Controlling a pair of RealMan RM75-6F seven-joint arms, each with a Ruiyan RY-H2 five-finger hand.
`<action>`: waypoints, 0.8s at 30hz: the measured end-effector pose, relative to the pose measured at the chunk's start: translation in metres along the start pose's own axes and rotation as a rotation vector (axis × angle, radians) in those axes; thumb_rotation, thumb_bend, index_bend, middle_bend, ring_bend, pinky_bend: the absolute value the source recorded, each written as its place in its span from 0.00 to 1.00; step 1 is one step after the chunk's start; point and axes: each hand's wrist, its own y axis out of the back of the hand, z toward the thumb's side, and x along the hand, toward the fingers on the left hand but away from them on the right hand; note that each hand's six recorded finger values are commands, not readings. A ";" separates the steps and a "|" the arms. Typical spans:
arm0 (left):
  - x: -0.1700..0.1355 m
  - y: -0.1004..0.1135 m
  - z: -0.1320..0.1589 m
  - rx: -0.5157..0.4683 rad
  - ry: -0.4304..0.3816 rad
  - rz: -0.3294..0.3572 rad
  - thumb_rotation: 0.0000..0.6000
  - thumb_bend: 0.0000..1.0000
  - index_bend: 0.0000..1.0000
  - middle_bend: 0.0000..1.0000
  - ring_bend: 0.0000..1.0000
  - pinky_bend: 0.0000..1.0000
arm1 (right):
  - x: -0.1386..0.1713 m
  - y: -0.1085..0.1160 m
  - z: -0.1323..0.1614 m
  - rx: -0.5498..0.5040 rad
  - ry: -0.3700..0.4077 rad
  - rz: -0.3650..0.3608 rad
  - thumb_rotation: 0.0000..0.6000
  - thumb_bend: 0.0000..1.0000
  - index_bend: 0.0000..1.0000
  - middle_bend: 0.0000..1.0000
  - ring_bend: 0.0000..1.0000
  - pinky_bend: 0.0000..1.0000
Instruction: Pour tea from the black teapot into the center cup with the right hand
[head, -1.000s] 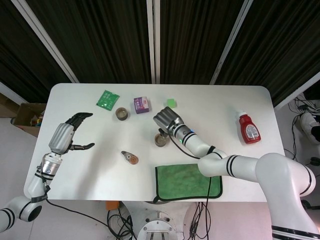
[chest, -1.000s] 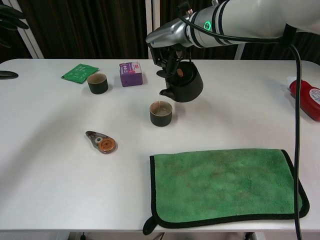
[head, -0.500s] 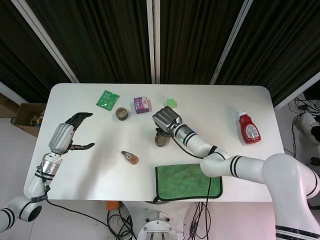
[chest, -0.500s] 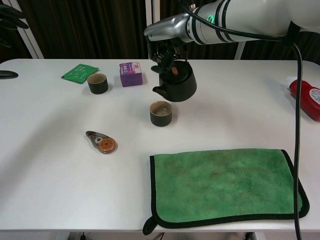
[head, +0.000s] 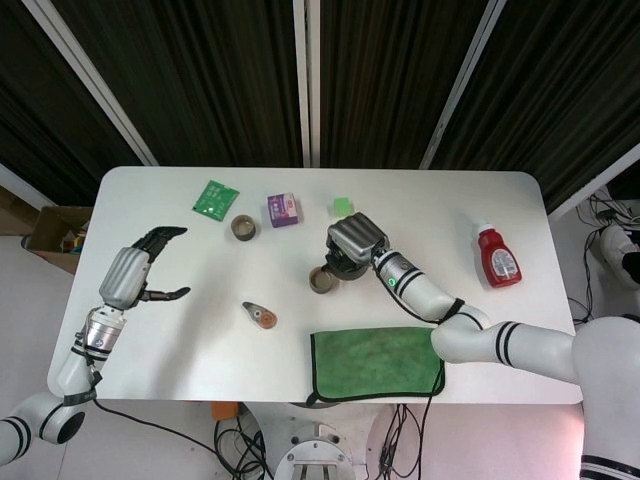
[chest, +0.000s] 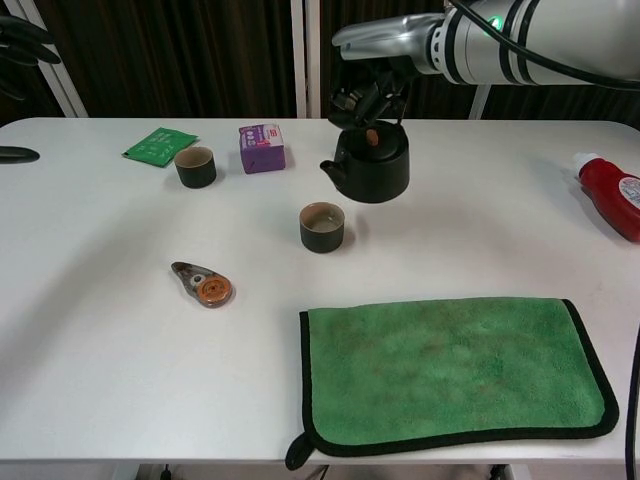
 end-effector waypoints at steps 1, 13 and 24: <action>0.000 0.000 0.000 0.001 0.001 0.000 1.00 0.06 0.17 0.18 0.16 0.30 | 0.004 -0.001 -0.004 -0.009 -0.003 -0.003 0.98 0.83 1.00 0.95 0.78 0.50; -0.001 -0.004 0.000 0.012 0.006 -0.011 1.00 0.06 0.17 0.18 0.16 0.30 | 0.055 -0.020 -0.066 -0.142 -0.097 -0.023 0.98 0.83 1.00 0.95 0.78 0.50; 0.000 -0.007 -0.002 0.015 0.015 -0.024 1.00 0.06 0.17 0.18 0.16 0.30 | 0.077 -0.040 -0.108 -0.156 -0.171 -0.009 0.98 0.83 1.00 0.95 0.78 0.50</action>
